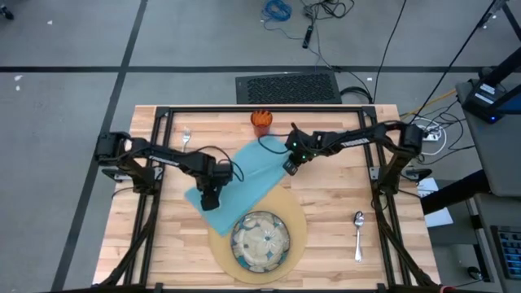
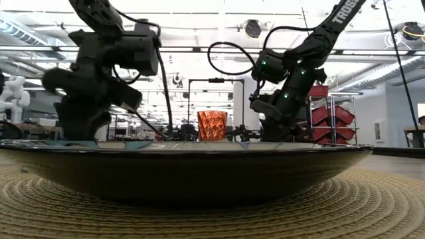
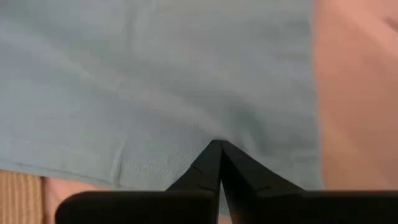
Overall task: Set table place
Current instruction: Fold the blue table napkin
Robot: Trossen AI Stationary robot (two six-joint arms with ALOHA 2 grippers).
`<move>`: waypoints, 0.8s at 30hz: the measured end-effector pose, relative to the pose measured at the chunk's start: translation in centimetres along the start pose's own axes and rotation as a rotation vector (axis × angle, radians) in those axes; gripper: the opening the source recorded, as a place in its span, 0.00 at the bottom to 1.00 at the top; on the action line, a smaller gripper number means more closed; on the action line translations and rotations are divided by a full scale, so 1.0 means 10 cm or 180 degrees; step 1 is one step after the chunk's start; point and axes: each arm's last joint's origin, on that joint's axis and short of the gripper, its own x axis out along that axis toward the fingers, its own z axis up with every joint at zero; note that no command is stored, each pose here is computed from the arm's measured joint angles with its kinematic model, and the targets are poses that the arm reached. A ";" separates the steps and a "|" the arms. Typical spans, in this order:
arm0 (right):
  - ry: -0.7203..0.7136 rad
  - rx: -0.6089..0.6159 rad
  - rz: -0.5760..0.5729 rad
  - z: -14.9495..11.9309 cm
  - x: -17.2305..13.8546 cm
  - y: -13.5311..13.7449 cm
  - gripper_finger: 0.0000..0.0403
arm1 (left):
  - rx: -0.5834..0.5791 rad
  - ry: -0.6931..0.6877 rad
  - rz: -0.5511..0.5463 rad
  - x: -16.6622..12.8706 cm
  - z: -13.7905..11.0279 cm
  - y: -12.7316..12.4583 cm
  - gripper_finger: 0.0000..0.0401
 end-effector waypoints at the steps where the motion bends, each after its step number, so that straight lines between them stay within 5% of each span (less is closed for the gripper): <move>1: -0.0004 0.0007 0.0013 0.02 0.00 -0.02 0.00 | 0.0003 0.0017 -0.0018 0.01 -0.01 -0.04 0.36; 8: 0.0212 -0.0073 0.0071 0.03 -0.08 0.01 0.00 | 0.0200 -0.0093 0.0181 -0.02 -0.02 -0.25 0.36; 16: 0.0014 -0.0561 0.0213 0.25 -0.69 0.50 0.00 | 0.0371 -0.0874 0.0717 -0.70 -0.03 -0.42 0.36; 20: -0.0346 -0.0588 0.0740 0.38 -0.96 0.81 0.00 | 0.0311 -0.0997 0.0745 -0.96 -0.24 -0.45 0.36; 24: -0.0646 -0.0892 0.1359 0.28 -0.87 1.31 0.00 | 0.0369 -0.0866 0.0792 -0.99 -0.51 -0.50 0.36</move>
